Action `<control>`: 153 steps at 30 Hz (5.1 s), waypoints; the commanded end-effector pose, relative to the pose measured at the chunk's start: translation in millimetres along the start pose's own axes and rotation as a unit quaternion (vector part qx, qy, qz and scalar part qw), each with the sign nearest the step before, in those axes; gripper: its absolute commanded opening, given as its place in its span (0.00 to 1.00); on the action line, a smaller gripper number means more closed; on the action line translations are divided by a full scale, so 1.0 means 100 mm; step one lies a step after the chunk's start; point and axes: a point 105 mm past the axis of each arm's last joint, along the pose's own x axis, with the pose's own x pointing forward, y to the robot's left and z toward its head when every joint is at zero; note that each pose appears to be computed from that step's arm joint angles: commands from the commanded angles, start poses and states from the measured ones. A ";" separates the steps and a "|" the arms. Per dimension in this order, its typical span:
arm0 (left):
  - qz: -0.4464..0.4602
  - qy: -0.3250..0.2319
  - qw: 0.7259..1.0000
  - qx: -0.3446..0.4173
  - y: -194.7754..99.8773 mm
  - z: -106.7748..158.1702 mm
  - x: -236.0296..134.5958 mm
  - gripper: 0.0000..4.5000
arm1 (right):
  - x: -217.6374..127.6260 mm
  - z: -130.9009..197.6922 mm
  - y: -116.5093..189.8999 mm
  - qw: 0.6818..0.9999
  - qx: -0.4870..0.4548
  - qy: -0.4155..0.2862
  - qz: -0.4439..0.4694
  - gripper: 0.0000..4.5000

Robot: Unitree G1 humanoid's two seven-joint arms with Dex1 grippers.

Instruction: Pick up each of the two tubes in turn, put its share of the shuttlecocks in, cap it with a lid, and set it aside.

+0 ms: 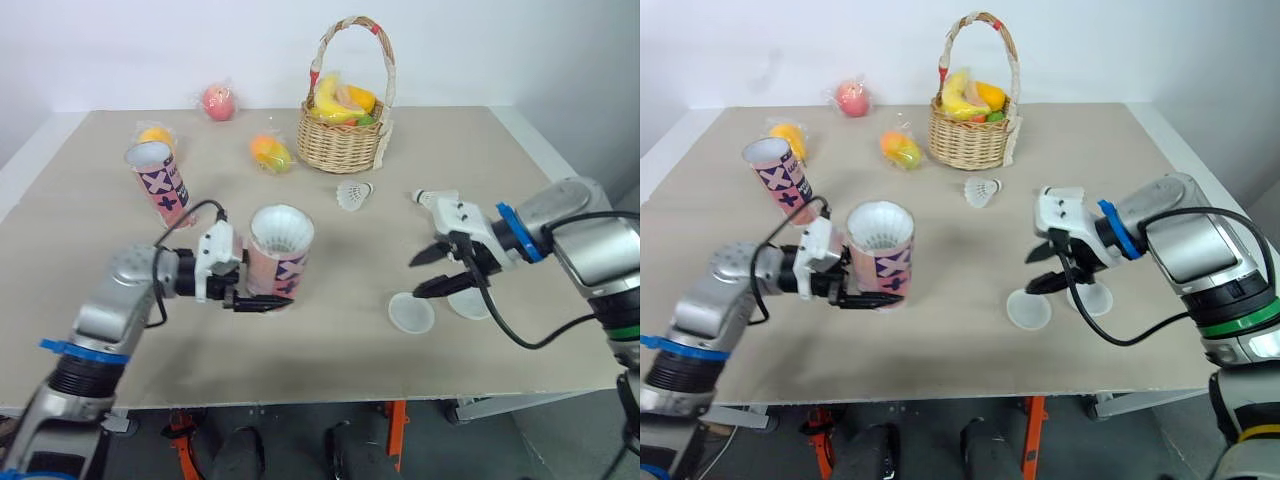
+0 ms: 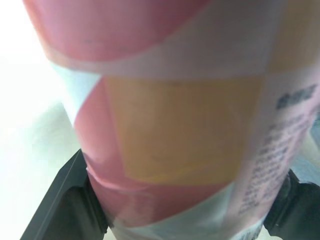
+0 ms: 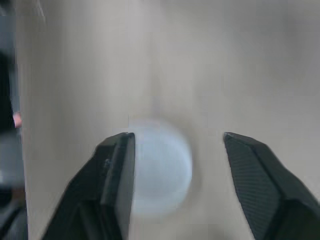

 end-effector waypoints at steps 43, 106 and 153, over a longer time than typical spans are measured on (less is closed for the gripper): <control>0.023 -0.076 0.997 -0.008 -0.12 -0.52 0.51 0.74 | -0.47 1.47 0.24 0.966 -0.222 -0.126 0.032 0.01; 0.036 -0.064 0.997 -0.031 -0.03 -0.51 0.32 0.74 | 0.38 1.81 0.32 0.895 -0.434 -0.008 0.099 0.01; 0.045 -0.060 0.996 -0.037 -0.04 -0.52 0.26 0.74 | 0.53 1.77 0.45 0.937 -0.289 -0.083 0.179 0.01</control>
